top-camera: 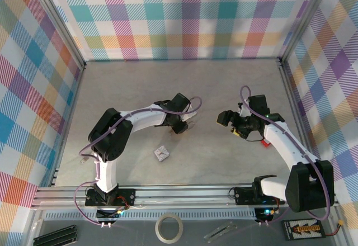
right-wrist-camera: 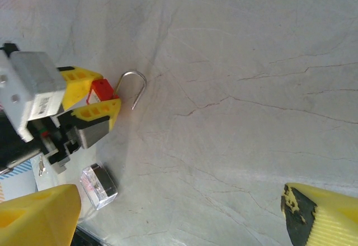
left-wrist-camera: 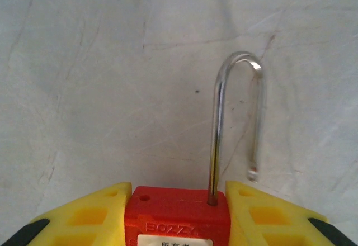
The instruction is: Unlock with the key
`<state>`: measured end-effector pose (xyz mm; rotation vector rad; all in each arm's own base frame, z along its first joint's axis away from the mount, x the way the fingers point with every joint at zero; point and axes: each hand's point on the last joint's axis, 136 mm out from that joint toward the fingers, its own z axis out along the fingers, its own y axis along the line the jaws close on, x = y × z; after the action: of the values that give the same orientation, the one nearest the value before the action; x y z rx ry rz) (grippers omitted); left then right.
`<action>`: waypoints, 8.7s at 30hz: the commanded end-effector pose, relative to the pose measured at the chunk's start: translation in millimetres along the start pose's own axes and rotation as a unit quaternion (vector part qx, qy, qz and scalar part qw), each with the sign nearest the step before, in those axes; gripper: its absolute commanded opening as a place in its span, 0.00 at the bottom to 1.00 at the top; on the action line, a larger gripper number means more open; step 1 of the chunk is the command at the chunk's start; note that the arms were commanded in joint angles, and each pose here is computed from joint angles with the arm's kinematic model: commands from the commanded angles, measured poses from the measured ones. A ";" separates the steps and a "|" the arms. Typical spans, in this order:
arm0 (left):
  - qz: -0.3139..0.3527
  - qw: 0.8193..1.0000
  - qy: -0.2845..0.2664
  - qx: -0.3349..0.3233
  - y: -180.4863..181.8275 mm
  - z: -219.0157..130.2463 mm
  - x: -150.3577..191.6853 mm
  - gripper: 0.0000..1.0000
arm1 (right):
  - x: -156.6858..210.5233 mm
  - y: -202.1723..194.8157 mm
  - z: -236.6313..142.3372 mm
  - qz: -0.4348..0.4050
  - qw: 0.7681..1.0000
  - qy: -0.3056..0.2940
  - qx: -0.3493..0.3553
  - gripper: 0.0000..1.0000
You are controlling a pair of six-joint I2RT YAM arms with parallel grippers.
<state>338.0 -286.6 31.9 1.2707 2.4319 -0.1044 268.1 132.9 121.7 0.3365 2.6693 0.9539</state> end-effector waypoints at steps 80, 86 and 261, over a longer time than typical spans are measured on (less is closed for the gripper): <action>-0.541 0.787 -0.247 -0.164 100.7 -274.8 115.6 1.00 | 35.5 -22.1 -112.9 0.041 0.989 -0.056 0.132 0.98; -0.680 0.702 -0.104 -0.183 108.8 -224.6 196.4 1.00 | 23.1 -6.8 -108.9 0.006 0.993 -0.062 0.098 0.99; -0.912 0.382 0.052 -0.139 74.3 -102.5 377.0 0.17 | 24.9 41.3 30.7 -0.095 0.987 0.102 -0.074 0.97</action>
<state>165.7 70.8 9.4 -1.9684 2.3177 -0.1188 263.4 187.7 123.7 -0.0089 2.7282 1.1671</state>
